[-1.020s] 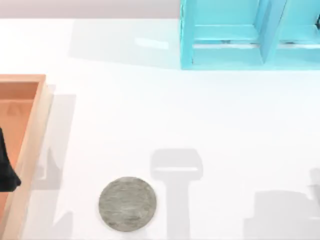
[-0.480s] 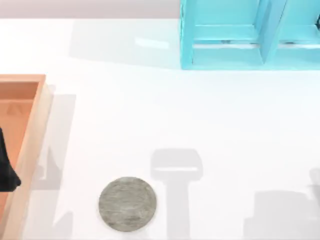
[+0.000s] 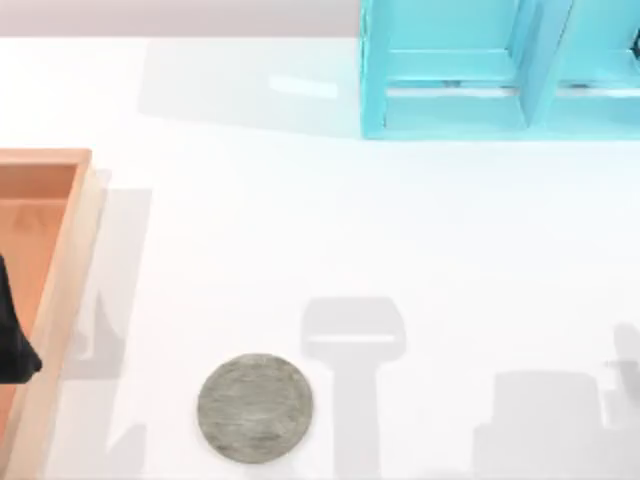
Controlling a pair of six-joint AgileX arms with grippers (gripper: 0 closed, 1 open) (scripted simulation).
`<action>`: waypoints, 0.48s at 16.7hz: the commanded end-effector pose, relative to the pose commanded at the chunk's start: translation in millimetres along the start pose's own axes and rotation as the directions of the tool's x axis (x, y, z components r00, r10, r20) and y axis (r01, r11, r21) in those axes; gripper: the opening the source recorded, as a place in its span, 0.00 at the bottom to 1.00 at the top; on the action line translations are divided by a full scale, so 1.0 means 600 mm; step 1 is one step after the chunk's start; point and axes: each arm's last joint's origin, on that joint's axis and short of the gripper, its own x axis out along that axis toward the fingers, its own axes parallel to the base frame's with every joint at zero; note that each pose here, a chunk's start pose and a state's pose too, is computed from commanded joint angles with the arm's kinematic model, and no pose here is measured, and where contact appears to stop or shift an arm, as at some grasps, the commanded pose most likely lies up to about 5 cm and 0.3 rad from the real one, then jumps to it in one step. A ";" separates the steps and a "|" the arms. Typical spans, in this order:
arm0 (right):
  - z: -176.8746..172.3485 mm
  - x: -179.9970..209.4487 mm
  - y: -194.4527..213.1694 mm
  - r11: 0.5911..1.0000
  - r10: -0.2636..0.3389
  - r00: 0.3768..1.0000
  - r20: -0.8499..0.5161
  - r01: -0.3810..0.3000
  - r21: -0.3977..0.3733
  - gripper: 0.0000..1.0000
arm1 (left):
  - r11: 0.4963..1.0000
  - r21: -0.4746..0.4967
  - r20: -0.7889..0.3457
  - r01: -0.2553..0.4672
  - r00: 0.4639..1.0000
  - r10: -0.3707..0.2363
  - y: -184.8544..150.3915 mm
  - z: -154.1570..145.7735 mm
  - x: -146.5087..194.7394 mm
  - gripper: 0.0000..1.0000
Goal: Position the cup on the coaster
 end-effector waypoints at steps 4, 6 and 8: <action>0.039 -0.023 -0.056 0.994 0.013 1.000 -0.002 -0.012 0.109 0.00 | 1.000 0.000 0.000 0.000 1.000 0.000 0.000 0.000 0.000 1.00; 0.073 -0.034 -0.090 0.982 0.027 1.000 -0.005 -0.026 0.186 0.00 | 1.000 0.000 0.000 0.000 1.000 0.000 0.000 0.000 0.000 1.00; 0.118 -0.043 -0.122 0.961 0.047 0.999 -0.011 -0.042 0.274 0.00 | 1.000 0.000 0.000 0.000 1.000 0.000 0.000 0.000 0.000 1.00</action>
